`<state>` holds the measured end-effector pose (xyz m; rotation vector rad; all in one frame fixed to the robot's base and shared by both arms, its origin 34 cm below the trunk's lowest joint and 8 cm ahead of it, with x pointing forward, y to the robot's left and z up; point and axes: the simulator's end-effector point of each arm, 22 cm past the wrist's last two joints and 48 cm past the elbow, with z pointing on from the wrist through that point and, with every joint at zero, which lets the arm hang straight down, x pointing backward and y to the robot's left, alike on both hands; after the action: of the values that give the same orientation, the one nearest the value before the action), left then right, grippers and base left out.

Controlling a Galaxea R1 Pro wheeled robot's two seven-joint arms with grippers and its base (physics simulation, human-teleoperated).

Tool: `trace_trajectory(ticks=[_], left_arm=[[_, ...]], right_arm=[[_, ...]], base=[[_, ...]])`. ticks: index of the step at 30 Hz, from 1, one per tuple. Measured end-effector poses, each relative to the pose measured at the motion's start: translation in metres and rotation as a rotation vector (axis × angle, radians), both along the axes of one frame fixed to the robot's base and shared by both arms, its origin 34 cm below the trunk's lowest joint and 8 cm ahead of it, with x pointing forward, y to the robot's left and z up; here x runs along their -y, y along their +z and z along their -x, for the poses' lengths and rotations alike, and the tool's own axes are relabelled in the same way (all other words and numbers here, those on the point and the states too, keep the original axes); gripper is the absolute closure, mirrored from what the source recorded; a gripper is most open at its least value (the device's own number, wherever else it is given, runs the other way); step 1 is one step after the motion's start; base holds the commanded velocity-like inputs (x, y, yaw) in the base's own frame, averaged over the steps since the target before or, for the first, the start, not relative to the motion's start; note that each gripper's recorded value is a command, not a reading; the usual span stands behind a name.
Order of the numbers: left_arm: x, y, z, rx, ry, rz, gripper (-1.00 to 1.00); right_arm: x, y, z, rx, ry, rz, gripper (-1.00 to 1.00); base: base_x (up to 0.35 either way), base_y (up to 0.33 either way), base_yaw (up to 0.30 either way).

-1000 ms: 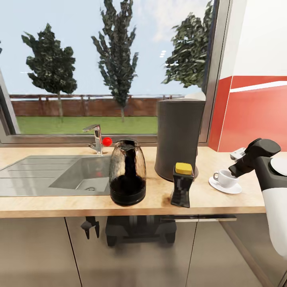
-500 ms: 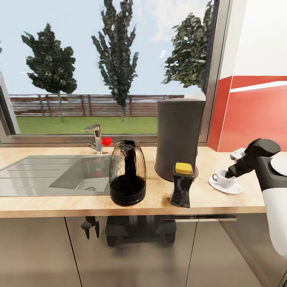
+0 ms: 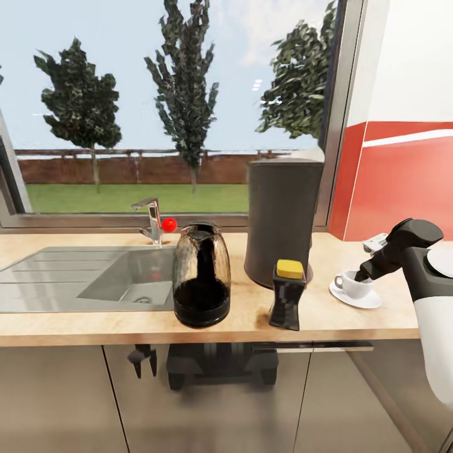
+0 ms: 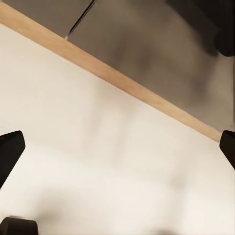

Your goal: Set up a coffee station on the kitchen countertop: keep the coffee maker on the countertop, move the bottle of coffee from the kitchen shelf to the counter next to the coffee maker, place a paper coffee filter on top of the coffee maker, put the saucer next to the coffee maker with the coffee cup on the saucer, and place the electric kettle next to the coffee maker.

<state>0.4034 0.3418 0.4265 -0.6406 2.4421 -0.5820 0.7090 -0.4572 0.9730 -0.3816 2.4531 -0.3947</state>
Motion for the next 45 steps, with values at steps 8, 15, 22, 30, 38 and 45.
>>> trace_trajectory(ticks=[8,15,22,30,38,45], left_arm=[[0.000,0.016,-0.002,0.000,0.000,0.000,-1.00],[0.000,0.029,-0.004,-0.001,0.000,0.000,-1.00],[0.000,0.041,-0.005,-0.001,-0.001,0.000,-1.00],[0.000,0.041,-0.005,-0.001,0.000,0.000,-1.00],[0.000,0.041,-0.005,-0.001,-0.001,0.000,-1.00],[0.000,0.041,-0.005,-0.001,0.000,0.000,-1.00]], right_arm=[[0.000,0.017,-0.002,0.004,0.000,0.000,-1.00],[0.004,0.034,-0.003,0.013,-0.007,0.001,-1.00],[0.028,0.091,0.007,0.143,-0.047,-0.019,-1.00],[0.047,0.121,0.022,0.293,-0.087,-0.210,-1.00],[0.046,0.159,0.032,0.408,-0.075,-0.193,-1.00],[0.044,0.165,0.033,0.427,-0.064,-0.199,-1.00]], base=[[0.000,0.000,0.000],[0.000,0.000,0.000],[0.000,0.000,0.000],[0.000,0.000,0.000],[-0.134,0.000,0.000],[-0.123,0.000,0.000]])
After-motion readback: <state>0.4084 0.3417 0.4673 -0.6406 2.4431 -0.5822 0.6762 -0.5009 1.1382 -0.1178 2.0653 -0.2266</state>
